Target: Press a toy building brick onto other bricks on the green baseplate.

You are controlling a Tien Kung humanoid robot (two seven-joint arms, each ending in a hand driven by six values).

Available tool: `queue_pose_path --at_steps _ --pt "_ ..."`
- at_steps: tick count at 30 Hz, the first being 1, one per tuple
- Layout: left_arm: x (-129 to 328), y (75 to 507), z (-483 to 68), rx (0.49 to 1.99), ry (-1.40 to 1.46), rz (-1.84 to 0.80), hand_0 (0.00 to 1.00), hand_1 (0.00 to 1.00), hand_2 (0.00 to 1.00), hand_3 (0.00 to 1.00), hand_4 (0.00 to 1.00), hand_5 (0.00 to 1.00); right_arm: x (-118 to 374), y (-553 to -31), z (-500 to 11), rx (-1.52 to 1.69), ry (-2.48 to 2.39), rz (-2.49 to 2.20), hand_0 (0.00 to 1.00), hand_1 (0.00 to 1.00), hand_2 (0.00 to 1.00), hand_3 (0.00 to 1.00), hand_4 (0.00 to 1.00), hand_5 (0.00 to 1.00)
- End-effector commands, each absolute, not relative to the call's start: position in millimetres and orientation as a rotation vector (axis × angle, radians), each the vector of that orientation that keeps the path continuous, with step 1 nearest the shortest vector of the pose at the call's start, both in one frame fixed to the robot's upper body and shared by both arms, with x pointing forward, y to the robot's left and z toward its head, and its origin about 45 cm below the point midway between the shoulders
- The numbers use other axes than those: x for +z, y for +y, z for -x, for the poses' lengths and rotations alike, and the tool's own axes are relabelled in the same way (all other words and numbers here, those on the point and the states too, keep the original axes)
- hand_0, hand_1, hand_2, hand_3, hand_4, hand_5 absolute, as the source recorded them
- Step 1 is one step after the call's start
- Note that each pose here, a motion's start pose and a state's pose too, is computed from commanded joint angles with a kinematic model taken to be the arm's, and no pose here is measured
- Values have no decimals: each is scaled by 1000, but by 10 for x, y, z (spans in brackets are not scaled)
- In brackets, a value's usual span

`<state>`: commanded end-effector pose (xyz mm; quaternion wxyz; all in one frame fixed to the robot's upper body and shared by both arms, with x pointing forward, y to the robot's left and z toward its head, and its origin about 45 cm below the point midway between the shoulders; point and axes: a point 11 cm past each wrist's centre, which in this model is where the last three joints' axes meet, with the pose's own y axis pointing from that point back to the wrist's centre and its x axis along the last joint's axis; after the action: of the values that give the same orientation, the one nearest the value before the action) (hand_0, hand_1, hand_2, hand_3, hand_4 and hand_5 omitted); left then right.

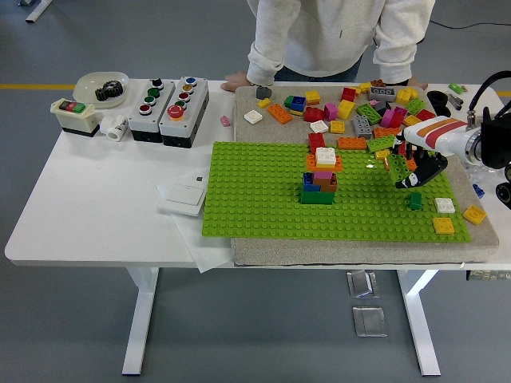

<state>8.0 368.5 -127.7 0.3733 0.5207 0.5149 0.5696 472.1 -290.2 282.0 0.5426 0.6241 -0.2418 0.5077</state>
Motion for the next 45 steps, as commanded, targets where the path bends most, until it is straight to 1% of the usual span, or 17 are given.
queue_pose_path --at_steps 10,19,28,37,45 --pt "-1272 3708 -78 1465 1319 -1334 878 839 837 639 721 644 3126 -2791 -4739 1206 -550 -1470 427 480 539 493 708 413" --pt "-1265 3734 -77 1469 1318 -1336 881 839 838 639 721 643 3377 -2438 -4724 1189 -493 -1485 432 480 543 497 714 411" --pt "-1259 3762 -67 1472 1318 -1343 880 839 838 640 722 643 3479 -2141 -4730 1147 -464 -1513 430 480 548 501 719 415" --pt "-1256 3777 -40 1469 1320 -1352 880 840 841 641 724 644 3472 -1970 -4747 1129 -442 -1502 427 479 550 502 725 423" --pt "-1253 3791 -24 1464 1317 -1361 879 842 841 641 725 645 3511 -1765 -4754 1163 -436 -1512 427 478 550 502 734 436"
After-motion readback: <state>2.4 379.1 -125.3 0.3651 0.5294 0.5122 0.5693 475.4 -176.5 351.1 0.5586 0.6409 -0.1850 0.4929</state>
